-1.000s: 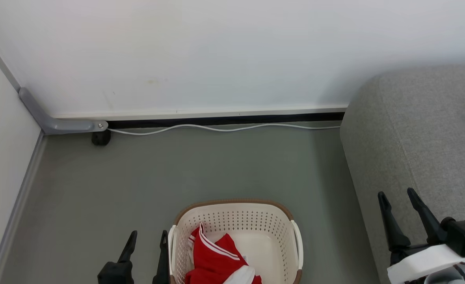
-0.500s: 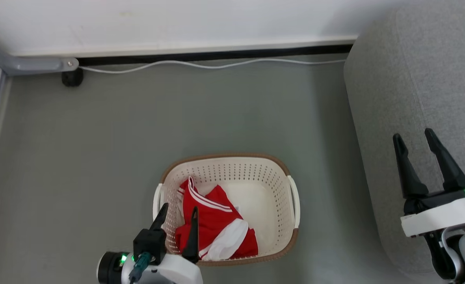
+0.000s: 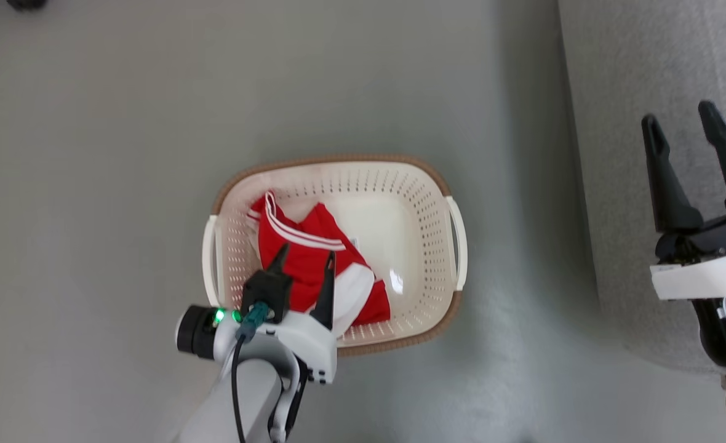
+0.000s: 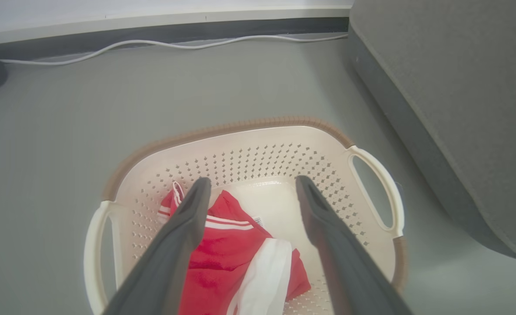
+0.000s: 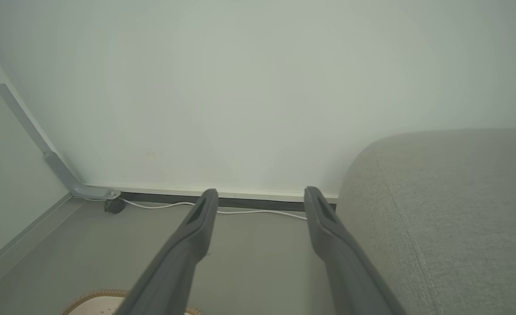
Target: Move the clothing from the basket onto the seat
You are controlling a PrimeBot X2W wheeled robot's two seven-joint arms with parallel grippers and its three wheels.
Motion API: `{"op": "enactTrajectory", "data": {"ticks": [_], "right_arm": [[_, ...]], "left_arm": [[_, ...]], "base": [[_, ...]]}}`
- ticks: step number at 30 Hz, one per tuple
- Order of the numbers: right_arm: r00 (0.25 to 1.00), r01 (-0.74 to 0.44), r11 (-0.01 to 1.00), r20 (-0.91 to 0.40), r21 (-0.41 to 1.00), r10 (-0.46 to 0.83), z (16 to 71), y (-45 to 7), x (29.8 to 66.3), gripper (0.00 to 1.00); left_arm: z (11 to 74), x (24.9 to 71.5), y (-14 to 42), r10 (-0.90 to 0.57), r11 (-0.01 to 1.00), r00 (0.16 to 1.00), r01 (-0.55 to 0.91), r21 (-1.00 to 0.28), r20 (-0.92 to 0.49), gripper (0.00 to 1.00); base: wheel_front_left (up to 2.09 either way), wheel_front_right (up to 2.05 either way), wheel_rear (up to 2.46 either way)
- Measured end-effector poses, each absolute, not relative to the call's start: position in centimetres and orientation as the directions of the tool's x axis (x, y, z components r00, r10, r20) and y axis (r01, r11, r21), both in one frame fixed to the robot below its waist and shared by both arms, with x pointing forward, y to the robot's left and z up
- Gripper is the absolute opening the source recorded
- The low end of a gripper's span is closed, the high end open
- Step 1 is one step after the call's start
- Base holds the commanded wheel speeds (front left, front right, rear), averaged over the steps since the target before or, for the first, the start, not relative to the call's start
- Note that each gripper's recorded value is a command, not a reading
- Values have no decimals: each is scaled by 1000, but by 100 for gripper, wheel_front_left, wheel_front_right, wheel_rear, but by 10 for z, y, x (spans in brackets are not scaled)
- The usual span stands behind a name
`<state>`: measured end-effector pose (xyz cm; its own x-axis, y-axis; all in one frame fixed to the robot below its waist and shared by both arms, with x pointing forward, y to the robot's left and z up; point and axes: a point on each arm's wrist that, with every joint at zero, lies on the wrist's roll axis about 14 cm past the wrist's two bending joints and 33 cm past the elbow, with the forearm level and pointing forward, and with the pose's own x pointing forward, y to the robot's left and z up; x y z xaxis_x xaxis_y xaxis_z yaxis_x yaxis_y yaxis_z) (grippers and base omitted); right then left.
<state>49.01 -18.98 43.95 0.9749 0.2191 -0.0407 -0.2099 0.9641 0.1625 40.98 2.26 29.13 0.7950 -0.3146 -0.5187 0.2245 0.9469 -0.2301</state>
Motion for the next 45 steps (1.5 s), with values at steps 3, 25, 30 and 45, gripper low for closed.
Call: {"op": "enactTrajectory", "data": {"ticks": [3,25,30,45], "right_arm": [[971,-221,962,-50,161,232,429,-189,500,100],[962,-197,969,-161,149,221,362,-204,519,100],[961,-186,971,-178,150,212,355,-207,517,100],[959,-177,971,-196,159,207,341,-208,519,100]], "left_arm": [[270,417,18,-328,944,763,241,-225,-557,100],[124,396,7,-316,919,360,346,-189,-878,100],[118,399,-2,-326,896,310,404,-187,-893,100],[98,421,21,-164,878,326,479,14,-931,100]], "base": [[0,0,0],[0,0,0],[0,0,0],[0,0,0]]}}
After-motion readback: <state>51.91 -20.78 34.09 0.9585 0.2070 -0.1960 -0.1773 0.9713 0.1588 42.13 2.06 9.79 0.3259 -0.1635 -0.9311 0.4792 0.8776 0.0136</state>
